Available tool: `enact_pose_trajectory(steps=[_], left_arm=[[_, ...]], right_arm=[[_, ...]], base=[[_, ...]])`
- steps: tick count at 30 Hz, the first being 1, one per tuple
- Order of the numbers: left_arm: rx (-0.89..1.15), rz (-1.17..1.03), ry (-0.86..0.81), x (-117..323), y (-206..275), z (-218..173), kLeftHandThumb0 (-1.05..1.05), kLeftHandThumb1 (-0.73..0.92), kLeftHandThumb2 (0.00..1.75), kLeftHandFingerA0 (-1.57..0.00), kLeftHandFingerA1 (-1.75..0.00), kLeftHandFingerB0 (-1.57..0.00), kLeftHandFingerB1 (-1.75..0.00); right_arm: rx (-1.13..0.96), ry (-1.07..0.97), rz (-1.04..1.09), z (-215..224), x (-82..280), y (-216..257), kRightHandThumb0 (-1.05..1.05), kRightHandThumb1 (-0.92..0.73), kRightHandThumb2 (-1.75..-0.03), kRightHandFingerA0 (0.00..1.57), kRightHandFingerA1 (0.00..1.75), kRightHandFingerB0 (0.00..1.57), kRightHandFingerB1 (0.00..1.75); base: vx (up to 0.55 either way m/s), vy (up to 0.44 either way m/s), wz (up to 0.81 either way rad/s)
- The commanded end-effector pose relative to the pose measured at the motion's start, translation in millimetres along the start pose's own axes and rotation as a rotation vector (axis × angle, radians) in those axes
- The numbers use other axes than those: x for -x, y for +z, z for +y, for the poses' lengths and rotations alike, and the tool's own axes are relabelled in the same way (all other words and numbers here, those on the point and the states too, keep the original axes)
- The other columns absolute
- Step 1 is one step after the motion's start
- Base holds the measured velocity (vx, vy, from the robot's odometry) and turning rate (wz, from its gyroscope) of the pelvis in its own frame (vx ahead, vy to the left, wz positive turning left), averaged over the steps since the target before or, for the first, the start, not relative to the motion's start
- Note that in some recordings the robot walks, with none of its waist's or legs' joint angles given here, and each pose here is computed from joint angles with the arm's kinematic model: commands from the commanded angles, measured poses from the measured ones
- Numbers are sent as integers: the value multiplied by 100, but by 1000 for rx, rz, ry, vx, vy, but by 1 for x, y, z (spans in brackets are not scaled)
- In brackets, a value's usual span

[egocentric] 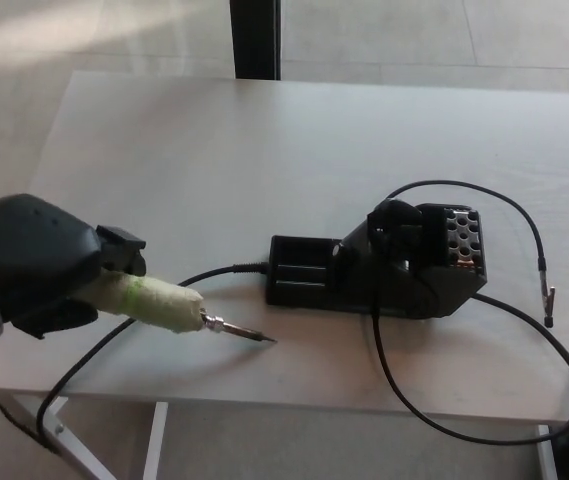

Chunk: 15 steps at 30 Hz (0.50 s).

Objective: Use the left hand of the robot to grab the soldering gun kept on the middle of the table and pull it out of its base and keep it on the left side of the base

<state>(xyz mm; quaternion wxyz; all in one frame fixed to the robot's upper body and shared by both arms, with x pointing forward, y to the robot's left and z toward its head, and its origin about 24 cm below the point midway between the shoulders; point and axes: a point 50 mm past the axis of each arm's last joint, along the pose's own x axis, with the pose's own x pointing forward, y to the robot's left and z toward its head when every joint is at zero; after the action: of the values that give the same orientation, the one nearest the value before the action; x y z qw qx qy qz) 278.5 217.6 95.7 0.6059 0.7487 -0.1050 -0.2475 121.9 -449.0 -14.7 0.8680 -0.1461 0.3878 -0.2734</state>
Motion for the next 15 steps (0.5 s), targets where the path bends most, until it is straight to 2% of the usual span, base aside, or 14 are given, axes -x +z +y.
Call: enact_pose_trajectory(steps=[1,2,3,4,6,7,8,9,10,11,12,14,15], left_arm=[[-187,70,-122,1,-7,1,-58,76,63,-36,-67,-51,-42],[-184,74,-130,1,-6,1,-59,76,63,-30,-65,-48,-42],[-177,80,-153,0,-5,2,-59,77,63,-20,-55,-44,-38],[-185,81,-160,0,-4,2,-63,61,94,-16,-57,-34,-51],[-214,72,-157,1,-2,1,-66,62,95,-13,-56,-34,-51],[-216,72,-157,1,-2,1,-66,62,95,-13,-56,-34,-51],[-218,76,-170,0,-1,0,-62,76,63,-9,-52,-39,-37],[-221,71,-158,0,0,-2,-63,77,63,-6,-50,-38,-37],[-226,68,-161,0,1,-2,-68,62,96,-3,-46,-28,-52],[-229,69,-164,0,2,-3,-64,80,65,-1,-39,-29,-38],[-232,69,-165,0,2,-3,-68,79,64,0,-30,-20,-38],[-235,70,-163,0,3,-4,-68,79,64,0,-30,-20,-38],[-212,77,-188,0,5,-4,-94,65,101,0,-24,-5,-5]], right_arm=[[5,-15,-27,-3,0,6,-105,-59,-136,139,104,68,122],[7,-14,-25,-4,0,6,-105,-60,-136,137,103,67,121],[7,-17,-22,-4,0,6,-105,-63,-137,129,97,65,120],[8,-19,-24,-4,-1,8,-105,-61,-137,137,103,67,121],[20,-16,-30,-4,-1,9,-105,-63,-138,132,100,66,121],[21,-16,-31,-4,-1,9,-105,-63,-138,132,100,66,121],[14,-13,-28,-4,-1,8,-105,-62,-137,128,96,64,120],[1,-11,-26,-4,-1,9,-105,-61,-137,130,99,63,120],[1,-14,-24,-4,-1,8,-105,-61,-136,134,102,64,120],[-4,-15,-22,-4,-1,8,-104,-58,-134,133,100,64,119],[-11,-16,-21,-4,-1,8,-105,-72,-97,140,93,53,138],[-9,-14,-26,-4,-1,9,-105,-72,-97,140,93,53,138],[-5,-15,-28,-4,-1,9,-105,-59,-135,132,101,56,117]], base=[[0,0,0],[0,0,0],[0,0,0],[0,0,0],[0,0,0],[0,0,0],[0,0,0],[0,0,0],[0,0,0],[0,0,0],[0,0,0],[0,0,0],[0,0,0]])
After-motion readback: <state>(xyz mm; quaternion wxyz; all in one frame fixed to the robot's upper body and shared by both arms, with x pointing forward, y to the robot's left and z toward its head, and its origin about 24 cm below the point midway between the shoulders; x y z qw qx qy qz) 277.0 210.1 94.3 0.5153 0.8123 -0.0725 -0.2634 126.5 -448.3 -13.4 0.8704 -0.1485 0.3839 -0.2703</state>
